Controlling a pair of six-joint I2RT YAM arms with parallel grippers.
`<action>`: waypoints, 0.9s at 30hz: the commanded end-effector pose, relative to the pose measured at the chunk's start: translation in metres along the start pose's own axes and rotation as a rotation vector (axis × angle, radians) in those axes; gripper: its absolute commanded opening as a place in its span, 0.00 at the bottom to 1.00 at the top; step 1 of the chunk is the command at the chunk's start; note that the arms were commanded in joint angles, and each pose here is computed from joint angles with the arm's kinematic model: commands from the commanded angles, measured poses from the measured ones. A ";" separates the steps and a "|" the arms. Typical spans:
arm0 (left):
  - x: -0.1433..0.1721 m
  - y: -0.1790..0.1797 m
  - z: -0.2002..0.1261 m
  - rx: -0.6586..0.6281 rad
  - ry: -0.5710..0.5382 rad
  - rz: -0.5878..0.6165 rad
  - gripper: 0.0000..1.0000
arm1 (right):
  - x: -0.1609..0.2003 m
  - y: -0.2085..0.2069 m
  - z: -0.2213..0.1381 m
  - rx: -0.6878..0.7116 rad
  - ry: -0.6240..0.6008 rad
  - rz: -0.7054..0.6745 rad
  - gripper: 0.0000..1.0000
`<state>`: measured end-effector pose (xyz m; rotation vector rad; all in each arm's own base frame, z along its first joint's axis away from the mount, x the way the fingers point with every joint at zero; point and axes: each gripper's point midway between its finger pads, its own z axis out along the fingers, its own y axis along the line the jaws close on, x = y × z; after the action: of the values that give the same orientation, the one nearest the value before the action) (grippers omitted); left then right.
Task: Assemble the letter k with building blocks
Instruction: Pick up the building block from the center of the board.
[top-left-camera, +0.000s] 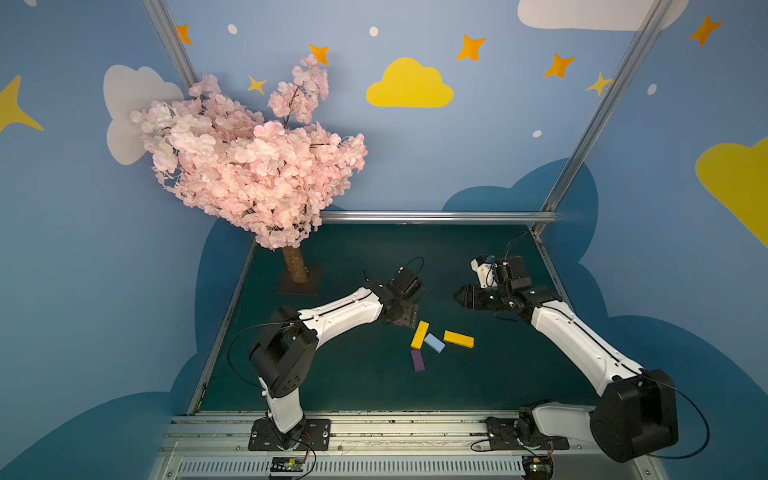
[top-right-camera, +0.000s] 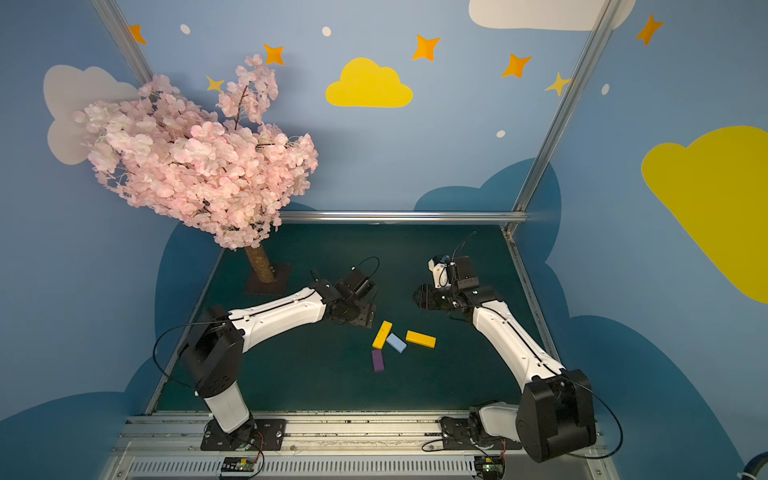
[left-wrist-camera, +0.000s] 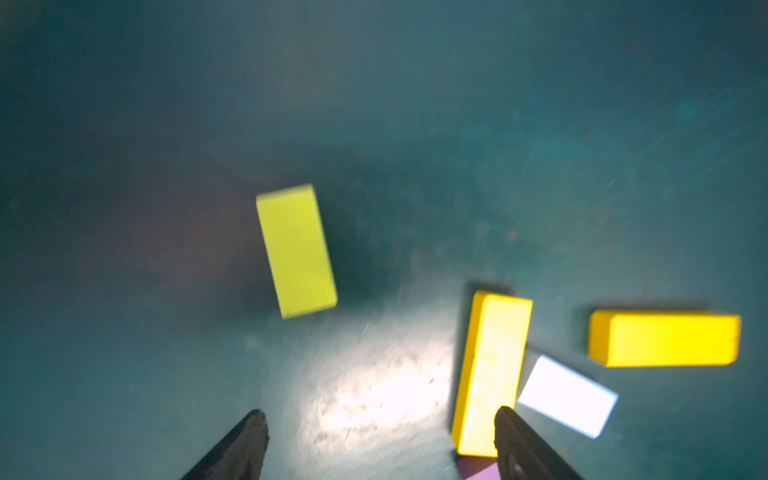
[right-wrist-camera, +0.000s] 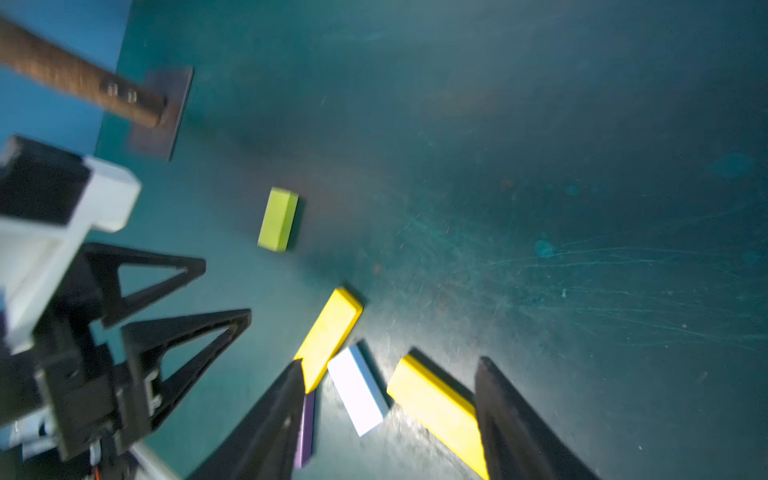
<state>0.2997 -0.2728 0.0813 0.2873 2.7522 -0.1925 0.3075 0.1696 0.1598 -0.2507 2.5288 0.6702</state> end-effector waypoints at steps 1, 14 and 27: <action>-0.003 0.020 -0.020 -0.056 -0.057 -0.063 0.86 | 0.035 0.023 0.002 -0.053 0.193 -0.018 0.59; -0.039 0.081 -0.066 -0.034 -0.266 -0.252 0.88 | 0.114 0.023 0.038 0.062 0.385 -0.188 0.66; -0.024 0.084 -0.040 0.017 -0.188 -0.288 0.87 | 0.128 0.028 0.080 0.189 0.509 -0.377 0.63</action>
<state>0.3262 -0.1856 0.1235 -0.1171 2.5791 -0.2733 0.2131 0.2259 0.0353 -0.8722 2.9193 0.2980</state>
